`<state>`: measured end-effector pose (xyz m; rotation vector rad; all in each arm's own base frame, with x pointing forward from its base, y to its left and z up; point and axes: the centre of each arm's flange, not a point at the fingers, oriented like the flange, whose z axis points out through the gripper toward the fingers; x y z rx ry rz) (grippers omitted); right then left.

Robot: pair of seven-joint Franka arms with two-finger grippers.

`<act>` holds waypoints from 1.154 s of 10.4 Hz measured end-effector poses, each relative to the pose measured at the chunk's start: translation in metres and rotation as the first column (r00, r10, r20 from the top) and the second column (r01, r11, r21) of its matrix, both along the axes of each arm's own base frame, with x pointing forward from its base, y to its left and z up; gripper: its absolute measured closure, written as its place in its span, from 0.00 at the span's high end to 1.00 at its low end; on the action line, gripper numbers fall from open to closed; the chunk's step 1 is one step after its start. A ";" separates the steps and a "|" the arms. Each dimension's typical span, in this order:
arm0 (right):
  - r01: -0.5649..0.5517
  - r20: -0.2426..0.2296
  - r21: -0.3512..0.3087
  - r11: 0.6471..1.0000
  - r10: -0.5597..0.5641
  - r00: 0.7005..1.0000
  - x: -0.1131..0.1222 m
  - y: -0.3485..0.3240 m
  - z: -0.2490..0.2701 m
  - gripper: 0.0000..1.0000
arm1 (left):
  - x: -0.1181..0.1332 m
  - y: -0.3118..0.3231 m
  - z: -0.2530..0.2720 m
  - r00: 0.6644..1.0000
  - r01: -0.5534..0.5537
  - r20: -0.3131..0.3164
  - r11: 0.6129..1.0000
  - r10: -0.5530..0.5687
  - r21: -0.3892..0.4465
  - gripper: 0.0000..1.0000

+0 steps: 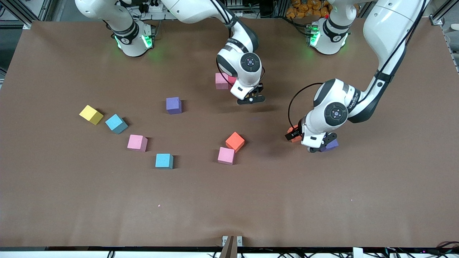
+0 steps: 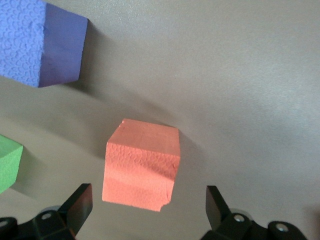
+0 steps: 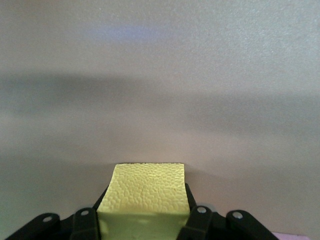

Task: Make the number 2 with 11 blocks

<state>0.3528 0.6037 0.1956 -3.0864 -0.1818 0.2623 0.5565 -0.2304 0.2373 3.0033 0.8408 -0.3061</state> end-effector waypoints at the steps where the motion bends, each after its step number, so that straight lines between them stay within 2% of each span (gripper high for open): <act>1: 0.000 0.000 0.000 1.000 0.000 1.000 -0.002 0.001 0.000 0.55 | 0.001 0.000 -0.002 1.000 0.003 0.000 1.000 -0.003 0.000 1.00; 5: 0.002 0.001 -0.001 1.000 -0.002 1.000 -0.005 0.003 0.000 0.56 | 0.002 0.002 -0.014 1.000 0.026 -0.006 1.000 -0.026 0.016 1.00; 6: -0.002 0.006 -0.003 1.000 0.002 1.000 -0.005 0.003 0.001 0.66 | 0.002 0.004 -0.018 0.999 0.037 -0.006 0.999 -0.037 0.025 1.00; 8: -0.011 0.016 -0.006 1.000 0.011 1.000 -0.004 0.004 0.001 0.93 | 0.004 0.011 -0.026 0.999 0.037 -0.012 0.999 -0.037 0.037 1.00; 9: -0.011 0.021 0.000 1.000 0.011 1.000 -0.002 0.005 0.005 1.00 | 0.006 0.013 -0.028 0.999 0.033 -0.013 0.999 -0.033 0.036 0.97; 11: -0.009 0.036 0.020 1.000 0.008 0.999 0.003 0.010 0.017 1.00 | 0.010 0.011 -0.028 0.999 0.031 -0.010 0.999 -0.031 0.030 0.69; 12: -0.005 0.045 0.029 1.000 0.004 0.999 0.008 0.011 0.026 1.00 | 0.012 0.010 -0.026 1.000 0.031 -0.005 0.999 -0.031 0.026 0.58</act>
